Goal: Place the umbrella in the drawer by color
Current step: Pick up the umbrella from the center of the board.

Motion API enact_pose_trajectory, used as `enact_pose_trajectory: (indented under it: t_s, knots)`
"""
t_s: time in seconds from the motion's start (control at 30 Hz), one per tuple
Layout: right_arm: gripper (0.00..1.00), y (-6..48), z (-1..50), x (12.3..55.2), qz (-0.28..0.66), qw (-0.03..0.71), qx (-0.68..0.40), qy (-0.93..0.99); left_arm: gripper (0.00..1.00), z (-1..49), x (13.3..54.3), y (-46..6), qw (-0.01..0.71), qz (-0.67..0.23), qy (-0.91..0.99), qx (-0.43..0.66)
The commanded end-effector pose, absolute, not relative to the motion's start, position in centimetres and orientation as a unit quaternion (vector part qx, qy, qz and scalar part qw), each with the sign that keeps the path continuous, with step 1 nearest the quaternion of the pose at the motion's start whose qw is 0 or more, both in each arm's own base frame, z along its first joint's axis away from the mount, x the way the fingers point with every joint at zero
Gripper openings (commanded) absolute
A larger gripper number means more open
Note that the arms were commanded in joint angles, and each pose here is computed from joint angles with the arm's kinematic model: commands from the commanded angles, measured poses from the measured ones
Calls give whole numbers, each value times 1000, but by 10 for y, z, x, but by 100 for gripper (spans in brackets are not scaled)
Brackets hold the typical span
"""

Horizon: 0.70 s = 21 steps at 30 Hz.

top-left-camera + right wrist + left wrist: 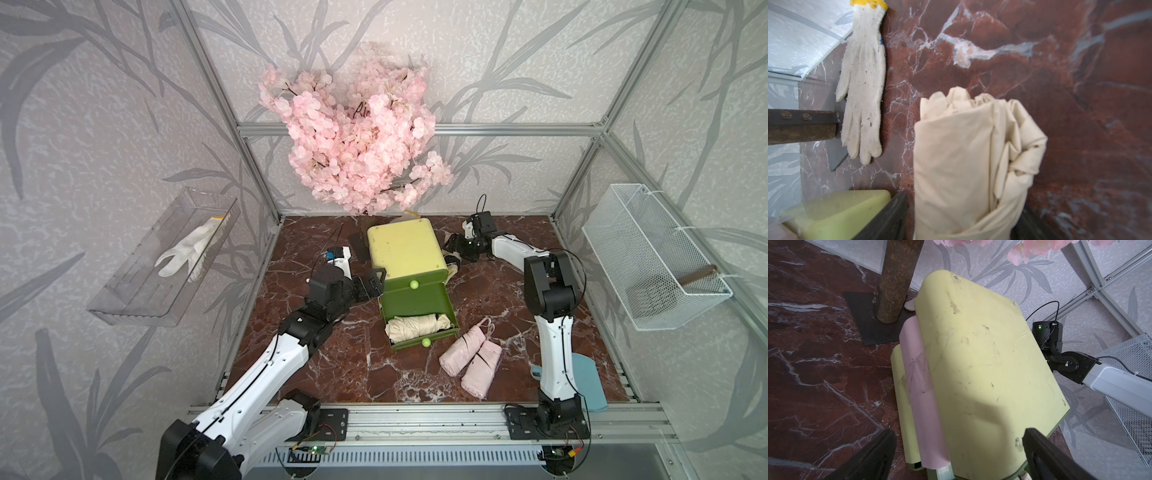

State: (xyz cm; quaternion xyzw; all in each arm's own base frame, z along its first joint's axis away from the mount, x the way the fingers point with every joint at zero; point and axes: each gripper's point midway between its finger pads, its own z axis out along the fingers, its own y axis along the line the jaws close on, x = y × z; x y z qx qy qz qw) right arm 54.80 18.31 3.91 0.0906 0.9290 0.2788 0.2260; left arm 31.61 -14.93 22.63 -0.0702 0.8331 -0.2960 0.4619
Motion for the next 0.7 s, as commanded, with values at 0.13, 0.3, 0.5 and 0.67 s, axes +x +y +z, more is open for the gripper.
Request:
enact_pose_trajectory:
  t_s: [0.13,0.3,0.5,0.67]
  knots:
    - [45,155,77,554,275,304,105,906,100,235,314,-150,470,-298,829,-61]
    - [37,129,122,544,248,377,103,886,100,237,312,-149,473,-296,827,-62]
    - [37,104,212,503,200,495,74,842,100,238,311,-149,474,-298,826,-62]
    - [37,117,302,438,125,625,-39,769,100,243,312,-151,476,-304,823,-60]
